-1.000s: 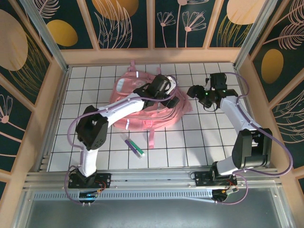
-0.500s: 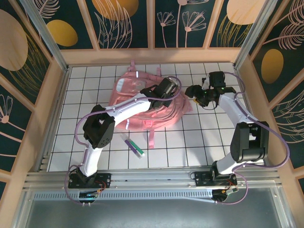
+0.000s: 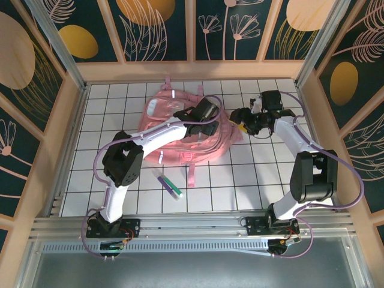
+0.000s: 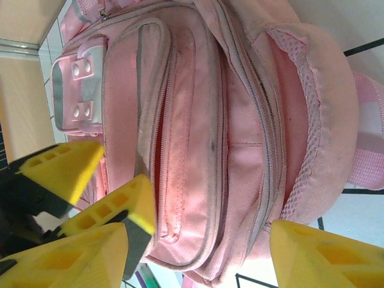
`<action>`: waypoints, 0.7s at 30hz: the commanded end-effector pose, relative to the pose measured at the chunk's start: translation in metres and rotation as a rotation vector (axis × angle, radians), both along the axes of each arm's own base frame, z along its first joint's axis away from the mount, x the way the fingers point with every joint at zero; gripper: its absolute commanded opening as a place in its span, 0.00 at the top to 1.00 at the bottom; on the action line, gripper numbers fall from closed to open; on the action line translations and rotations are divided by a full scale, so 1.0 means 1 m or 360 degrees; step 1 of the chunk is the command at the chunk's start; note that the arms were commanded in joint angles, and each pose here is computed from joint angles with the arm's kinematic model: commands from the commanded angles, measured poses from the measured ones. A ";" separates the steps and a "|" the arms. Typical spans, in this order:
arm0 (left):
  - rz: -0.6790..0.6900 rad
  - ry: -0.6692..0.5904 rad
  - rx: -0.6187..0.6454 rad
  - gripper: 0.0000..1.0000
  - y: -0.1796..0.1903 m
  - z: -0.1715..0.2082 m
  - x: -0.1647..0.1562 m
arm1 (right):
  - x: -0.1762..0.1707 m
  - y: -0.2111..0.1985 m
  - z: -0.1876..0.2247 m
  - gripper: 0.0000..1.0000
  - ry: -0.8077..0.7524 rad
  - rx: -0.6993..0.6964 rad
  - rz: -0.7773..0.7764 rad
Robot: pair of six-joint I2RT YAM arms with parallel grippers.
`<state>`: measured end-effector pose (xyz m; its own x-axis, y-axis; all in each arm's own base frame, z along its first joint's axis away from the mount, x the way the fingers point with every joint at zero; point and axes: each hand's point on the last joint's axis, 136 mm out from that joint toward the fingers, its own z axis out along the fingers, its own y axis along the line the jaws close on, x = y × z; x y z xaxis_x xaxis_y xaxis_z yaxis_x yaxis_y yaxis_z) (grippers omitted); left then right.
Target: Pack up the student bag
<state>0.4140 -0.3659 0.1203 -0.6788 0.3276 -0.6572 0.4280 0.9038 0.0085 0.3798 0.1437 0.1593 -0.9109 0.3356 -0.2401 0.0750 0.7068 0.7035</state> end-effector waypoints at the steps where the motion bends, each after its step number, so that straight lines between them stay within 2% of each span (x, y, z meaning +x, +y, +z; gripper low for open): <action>1: 0.0151 0.0071 0.0114 0.37 0.020 -0.022 0.002 | 0.000 0.005 0.009 0.36 -0.0051 0.0042 0.0017; 3: 0.0182 0.0042 0.0126 0.34 0.025 -0.017 0.004 | -0.001 0.004 0.008 0.36 -0.0046 0.0037 0.0010; 6: 0.0151 0.0052 0.0091 0.20 0.019 -0.010 0.003 | -0.004 0.002 0.005 0.36 -0.0037 0.0024 0.0004; 11: 0.0135 0.0122 0.0007 0.06 0.008 -0.010 0.001 | -0.004 0.003 0.005 0.36 -0.0038 0.0031 0.0007; 15: 0.0107 0.0174 -0.0106 0.05 -0.002 -0.007 -0.005 | -0.005 0.003 0.006 0.36 -0.0044 0.0023 0.0013; 21: 0.0091 0.0231 -0.0040 0.06 -0.001 -0.022 -0.009 | -0.006 0.003 0.003 0.36 -0.0039 0.0023 0.0016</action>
<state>0.4096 -0.3677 0.1155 -0.7473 0.2580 -0.6123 0.3755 0.9243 -0.0688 0.3783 0.1436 0.1542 -0.9112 0.3403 -0.2321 0.0836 0.7045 0.7047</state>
